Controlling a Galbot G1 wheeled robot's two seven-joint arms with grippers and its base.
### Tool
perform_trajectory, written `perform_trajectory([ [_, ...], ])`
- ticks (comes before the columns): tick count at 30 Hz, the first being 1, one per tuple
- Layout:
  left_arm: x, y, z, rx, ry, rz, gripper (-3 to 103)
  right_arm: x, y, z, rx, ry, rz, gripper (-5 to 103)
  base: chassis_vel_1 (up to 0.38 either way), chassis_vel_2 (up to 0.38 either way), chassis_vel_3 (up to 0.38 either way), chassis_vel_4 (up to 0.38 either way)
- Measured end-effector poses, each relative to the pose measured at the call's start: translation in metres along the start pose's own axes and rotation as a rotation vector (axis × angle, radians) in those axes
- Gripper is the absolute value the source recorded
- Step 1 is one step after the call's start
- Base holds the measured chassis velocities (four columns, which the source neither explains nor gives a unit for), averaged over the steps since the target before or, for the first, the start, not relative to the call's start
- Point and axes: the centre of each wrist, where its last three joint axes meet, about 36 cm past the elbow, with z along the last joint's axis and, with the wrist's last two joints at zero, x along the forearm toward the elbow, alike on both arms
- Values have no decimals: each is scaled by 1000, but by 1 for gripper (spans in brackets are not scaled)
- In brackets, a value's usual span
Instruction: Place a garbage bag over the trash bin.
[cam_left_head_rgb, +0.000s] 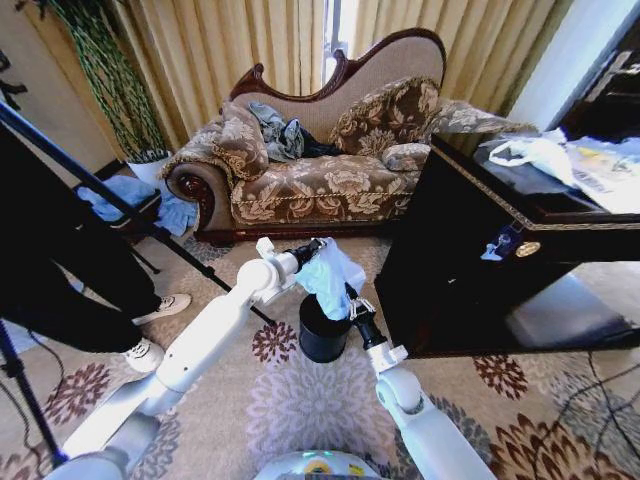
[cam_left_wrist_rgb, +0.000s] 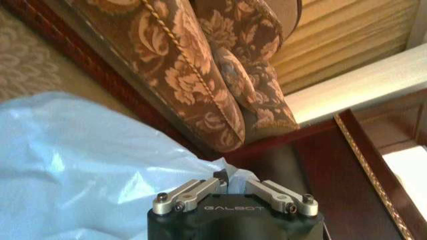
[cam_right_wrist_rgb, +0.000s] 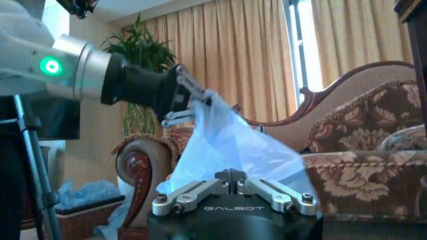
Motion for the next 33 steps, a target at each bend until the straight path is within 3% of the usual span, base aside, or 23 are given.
perform_trajectory([
  [12,12,-3,9,-7,33,9,0,-22,-8,4,9,-11,19,0,0,0,0,0],
  [25,38,-17,3,-77,90,46,0,-45,13,25,-9,3,8,0,0,0,0,0],
  [31,45,-15,4,-77,86,41,0,-50,18,20,64,37,107,0,0,0,0,0],
  [33,50,-12,5,-66,79,38,0,-52,14,14,131,54,175,0,0,0,0,0],
])
